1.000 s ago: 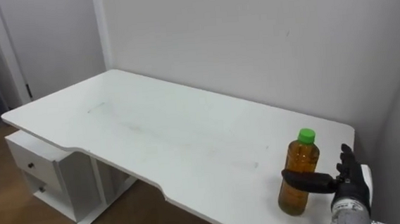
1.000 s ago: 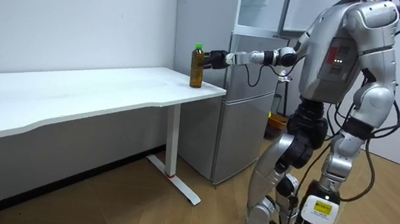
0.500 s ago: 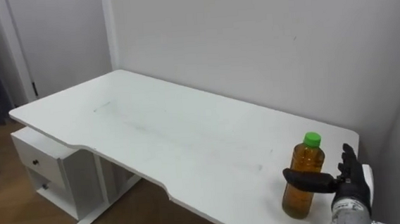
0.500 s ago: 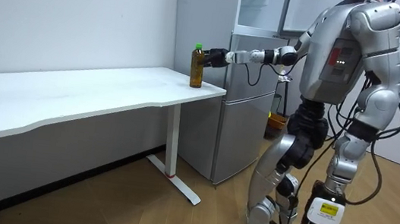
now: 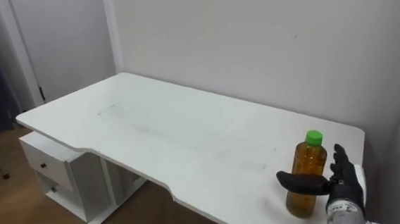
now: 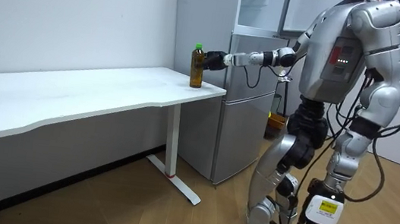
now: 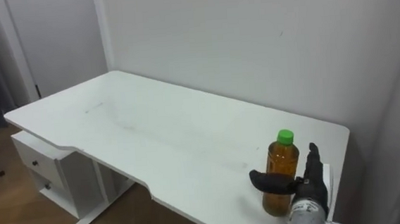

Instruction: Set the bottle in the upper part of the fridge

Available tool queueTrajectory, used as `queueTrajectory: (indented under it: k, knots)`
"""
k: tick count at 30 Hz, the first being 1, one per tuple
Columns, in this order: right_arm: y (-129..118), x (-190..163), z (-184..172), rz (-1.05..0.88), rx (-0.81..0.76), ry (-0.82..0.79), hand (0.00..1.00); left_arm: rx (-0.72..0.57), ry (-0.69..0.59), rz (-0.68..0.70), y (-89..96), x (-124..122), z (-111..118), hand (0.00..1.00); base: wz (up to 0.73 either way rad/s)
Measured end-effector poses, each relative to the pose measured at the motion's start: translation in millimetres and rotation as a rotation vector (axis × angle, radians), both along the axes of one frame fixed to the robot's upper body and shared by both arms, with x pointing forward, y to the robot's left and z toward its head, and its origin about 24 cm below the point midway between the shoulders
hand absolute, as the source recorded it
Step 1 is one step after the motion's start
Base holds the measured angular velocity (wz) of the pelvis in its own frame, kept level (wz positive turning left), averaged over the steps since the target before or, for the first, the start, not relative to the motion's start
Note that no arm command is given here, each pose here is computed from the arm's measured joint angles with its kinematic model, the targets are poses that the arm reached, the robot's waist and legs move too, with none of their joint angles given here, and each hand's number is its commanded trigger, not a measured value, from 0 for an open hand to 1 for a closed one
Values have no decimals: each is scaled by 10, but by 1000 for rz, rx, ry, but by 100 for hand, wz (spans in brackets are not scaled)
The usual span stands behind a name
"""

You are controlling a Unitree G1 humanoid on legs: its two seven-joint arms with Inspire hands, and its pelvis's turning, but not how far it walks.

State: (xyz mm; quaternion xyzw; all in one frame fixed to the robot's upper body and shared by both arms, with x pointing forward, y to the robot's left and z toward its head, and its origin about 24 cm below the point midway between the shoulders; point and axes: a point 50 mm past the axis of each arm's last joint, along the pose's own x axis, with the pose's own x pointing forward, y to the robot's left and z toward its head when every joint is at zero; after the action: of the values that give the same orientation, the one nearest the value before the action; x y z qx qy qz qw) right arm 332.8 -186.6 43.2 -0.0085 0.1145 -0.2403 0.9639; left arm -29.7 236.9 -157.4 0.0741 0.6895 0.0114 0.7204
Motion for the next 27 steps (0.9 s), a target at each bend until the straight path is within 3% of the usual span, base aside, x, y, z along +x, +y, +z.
queueTrajectory:
  k: [10, 18, 27]
  knots:
    - [-254, -49, -147, -56, -74, 67, 0, -13, -49, 40, 33, 94, 6, 0, 10]
    - [-333, -72, -247, -91, -112, 123, 0, 6, -85, 30, 151, 200, 38, 0, 0]
    - [-332, 46, -136, -100, -127, 93, 0, -16, -110, -22, 83, 282, 22, 0, 0]
